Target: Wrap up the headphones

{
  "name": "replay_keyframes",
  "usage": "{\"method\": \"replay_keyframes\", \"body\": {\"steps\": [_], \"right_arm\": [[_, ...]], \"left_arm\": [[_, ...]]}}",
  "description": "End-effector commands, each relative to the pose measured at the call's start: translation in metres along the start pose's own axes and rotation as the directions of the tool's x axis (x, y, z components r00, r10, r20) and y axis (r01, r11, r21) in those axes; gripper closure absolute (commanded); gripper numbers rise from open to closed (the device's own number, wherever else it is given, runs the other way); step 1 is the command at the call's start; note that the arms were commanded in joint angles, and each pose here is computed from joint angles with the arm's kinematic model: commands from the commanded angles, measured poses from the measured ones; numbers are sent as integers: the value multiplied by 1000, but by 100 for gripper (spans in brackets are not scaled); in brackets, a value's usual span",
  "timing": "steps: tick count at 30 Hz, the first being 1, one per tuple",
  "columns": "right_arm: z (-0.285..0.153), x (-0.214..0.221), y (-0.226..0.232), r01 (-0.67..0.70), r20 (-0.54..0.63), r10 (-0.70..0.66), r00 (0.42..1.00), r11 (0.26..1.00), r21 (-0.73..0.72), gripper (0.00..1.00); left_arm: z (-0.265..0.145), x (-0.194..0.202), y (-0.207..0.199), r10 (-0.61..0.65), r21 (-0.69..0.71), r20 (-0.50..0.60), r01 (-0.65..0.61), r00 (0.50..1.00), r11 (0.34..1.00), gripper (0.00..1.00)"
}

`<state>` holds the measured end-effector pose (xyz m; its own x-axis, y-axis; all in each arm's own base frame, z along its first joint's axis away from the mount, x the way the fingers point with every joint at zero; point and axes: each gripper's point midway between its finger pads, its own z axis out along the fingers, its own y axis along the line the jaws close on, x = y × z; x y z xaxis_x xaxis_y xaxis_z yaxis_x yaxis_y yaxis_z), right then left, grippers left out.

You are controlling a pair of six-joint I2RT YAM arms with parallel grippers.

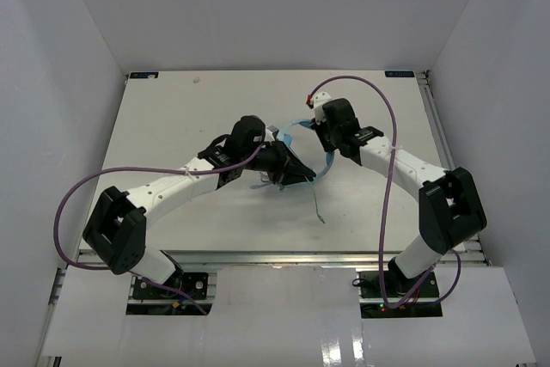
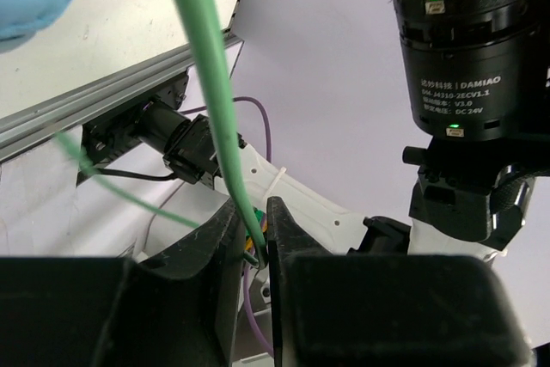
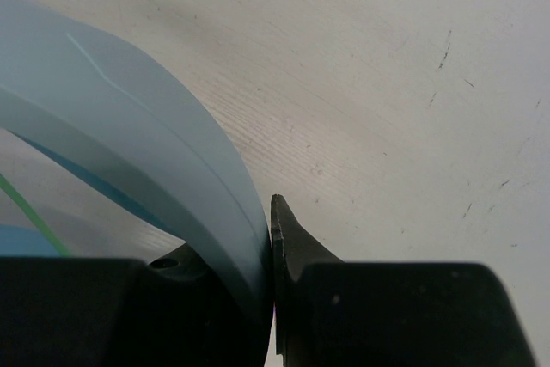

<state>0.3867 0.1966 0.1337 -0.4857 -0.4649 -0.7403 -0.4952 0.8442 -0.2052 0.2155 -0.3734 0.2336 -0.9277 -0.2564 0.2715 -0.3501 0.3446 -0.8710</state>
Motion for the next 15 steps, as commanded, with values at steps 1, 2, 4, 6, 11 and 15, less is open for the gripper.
{"method": "replay_keyframes", "body": {"steps": [1, 2, 4, 6, 11, 15], "right_arm": [[-8, -43, -8, -77, 121, 76, 990, 997, 10, 92], [-8, -43, -8, -77, 121, 75, 990, 997, 10, 92], [-8, -44, -9, -81, 122, 79, 989, 997, 9, 92], [-8, -43, -10, -86, 120, 84, 989, 996, 7, 92], [-10, -46, -11, -98, 124, 98, 988, 995, -3, 92], [-10, -47, -8, -113, 118, 116, 986, 993, -31, 92]], "left_arm": [[-3, 13, -8, 37, 5, -2, -37, 999, 999, 73], [-3, 13, -9, 44, 3, -2, -44, 999, 999, 73], [-3, 15, -4, 45, -15, -3, -45, 999, 999, 73], [-5, 16, 1, 44, -25, -2, -44, 999, 999, 73], [-2, 16, 19, 28, -61, 0, -28, 1000, 998, 74], [5, 16, 26, 49, -83, 7, -48, 999, 995, 75]]}}
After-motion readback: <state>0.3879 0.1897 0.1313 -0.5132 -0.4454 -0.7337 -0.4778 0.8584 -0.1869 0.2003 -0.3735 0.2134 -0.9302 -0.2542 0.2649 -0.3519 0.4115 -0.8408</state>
